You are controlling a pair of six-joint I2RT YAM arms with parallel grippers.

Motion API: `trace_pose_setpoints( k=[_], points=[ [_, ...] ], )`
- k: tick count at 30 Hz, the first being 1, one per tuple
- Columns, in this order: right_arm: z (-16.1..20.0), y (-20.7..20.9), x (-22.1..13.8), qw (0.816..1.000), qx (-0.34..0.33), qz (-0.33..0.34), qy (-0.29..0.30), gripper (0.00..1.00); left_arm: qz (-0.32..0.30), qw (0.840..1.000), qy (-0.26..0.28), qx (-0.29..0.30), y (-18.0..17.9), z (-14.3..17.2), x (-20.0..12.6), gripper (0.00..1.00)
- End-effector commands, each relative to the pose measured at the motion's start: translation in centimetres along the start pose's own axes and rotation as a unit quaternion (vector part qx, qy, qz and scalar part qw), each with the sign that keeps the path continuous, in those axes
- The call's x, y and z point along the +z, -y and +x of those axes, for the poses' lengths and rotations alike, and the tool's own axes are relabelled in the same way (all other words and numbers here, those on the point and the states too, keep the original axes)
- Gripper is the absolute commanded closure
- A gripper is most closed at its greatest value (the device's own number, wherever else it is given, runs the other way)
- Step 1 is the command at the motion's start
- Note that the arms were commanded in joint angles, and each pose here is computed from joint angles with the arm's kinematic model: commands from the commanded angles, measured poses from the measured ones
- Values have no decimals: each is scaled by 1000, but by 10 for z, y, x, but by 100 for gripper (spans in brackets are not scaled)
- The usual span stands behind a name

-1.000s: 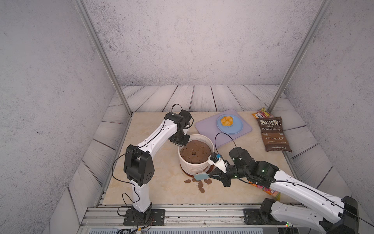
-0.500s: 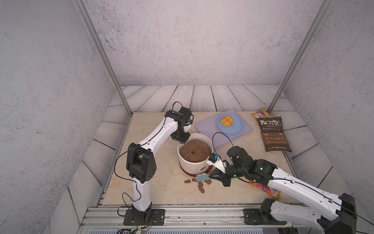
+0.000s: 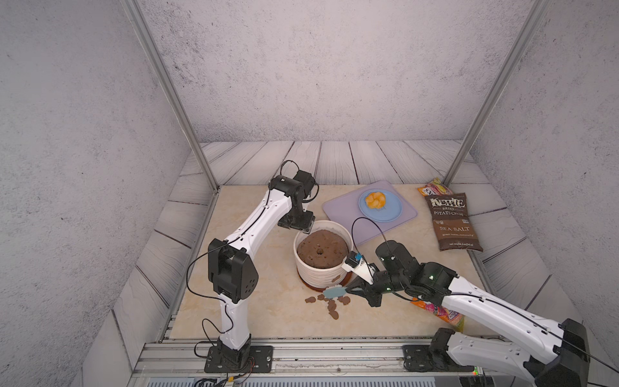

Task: Scrub the dried mud off the ceramic pot
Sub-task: Rotate the pot on the tray, then brush off the soil from the pot.

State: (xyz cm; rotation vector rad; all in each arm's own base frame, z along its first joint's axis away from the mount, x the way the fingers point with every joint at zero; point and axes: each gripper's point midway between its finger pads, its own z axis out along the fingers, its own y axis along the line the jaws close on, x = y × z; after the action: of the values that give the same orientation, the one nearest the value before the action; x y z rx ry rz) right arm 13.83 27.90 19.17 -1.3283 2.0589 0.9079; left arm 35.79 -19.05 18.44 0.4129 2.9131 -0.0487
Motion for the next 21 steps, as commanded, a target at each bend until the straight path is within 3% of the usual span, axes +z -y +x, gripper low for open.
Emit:
trace_pose_setpoints(
  k=[1, 6, 11, 17, 21],
  points=[
    [-2, 1, 1, 1000, -10, -4, 11, 100, 3, 990, -13, -139, -4, 23, -12, 28],
    [-2, 5, 3, 1000, -10, -2, 18, 100, 44, 962, -3, -268, 13, 42, -19, 28],
    [-3, 6, 3, 1000, -11, 0, 23, 100, 7, 929, -25, -368, 12, 74, -19, 33],
    [-1, 8, 2, 1000, -10, 3, 24, 100, -9, 906, -57, -420, 22, 98, -2, 49],
    [-1, 9, 1, 1000, -7, 6, 26, 100, -8, 908, -60, -415, 33, 98, 2, 59]
  ],
)
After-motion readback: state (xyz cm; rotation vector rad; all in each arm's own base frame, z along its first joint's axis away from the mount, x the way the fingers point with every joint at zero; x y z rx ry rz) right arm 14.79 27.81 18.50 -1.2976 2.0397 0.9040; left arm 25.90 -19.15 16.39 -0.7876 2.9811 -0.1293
